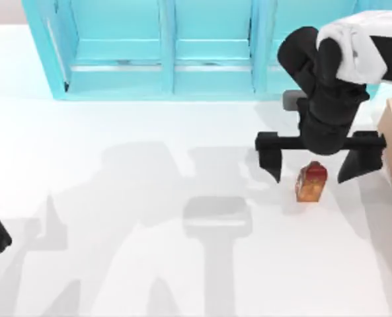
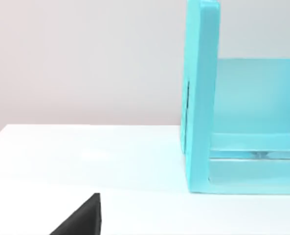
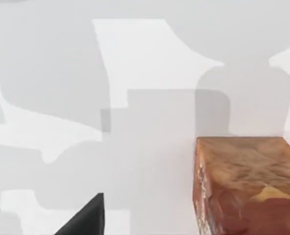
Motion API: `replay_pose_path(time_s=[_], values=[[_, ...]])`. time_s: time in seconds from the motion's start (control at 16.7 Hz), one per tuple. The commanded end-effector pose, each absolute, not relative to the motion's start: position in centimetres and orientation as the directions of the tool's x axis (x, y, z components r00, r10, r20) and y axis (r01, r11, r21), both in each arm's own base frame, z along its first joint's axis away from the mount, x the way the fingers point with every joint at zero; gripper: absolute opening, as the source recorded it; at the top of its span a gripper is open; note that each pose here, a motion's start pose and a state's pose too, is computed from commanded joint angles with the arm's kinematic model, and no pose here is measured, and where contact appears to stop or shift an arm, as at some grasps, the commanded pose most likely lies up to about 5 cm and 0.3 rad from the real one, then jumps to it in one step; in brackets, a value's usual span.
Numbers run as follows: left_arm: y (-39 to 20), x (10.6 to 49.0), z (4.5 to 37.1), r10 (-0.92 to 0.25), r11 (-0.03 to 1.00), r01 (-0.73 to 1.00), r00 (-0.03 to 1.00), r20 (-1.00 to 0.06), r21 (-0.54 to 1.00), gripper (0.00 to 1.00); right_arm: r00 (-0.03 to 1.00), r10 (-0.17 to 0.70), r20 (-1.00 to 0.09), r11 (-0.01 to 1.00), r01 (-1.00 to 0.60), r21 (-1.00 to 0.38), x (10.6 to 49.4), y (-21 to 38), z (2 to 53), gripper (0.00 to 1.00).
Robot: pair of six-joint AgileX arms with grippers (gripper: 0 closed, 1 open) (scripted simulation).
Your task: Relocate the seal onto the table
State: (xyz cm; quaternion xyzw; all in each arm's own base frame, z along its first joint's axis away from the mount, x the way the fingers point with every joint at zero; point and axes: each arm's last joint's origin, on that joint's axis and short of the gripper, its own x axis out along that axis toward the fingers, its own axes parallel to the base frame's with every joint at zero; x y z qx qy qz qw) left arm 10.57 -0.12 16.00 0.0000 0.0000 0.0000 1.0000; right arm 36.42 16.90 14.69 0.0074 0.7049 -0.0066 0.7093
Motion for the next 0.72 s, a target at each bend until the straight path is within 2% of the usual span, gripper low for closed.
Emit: replay_pose_path(time_s=[0.48, 0.72], values=[[-0.1, 10.6, 16.0, 0.000, 1.000, 0.000, 1.000, 0.000, 0.000, 1.00, -0.009, -0.006, -1.000, 1.000, 0.020, -0.006, 36.3, 16.8, 25.7, 1.00], [-0.1, 10.6, 16.0, 0.000, 1.000, 0.000, 1.000, 0.000, 0.000, 1.00, 0.002, -0.001, -1.000, 1.000, 0.020, -0.001, 35.9, 16.6, 27.8, 1.00]])
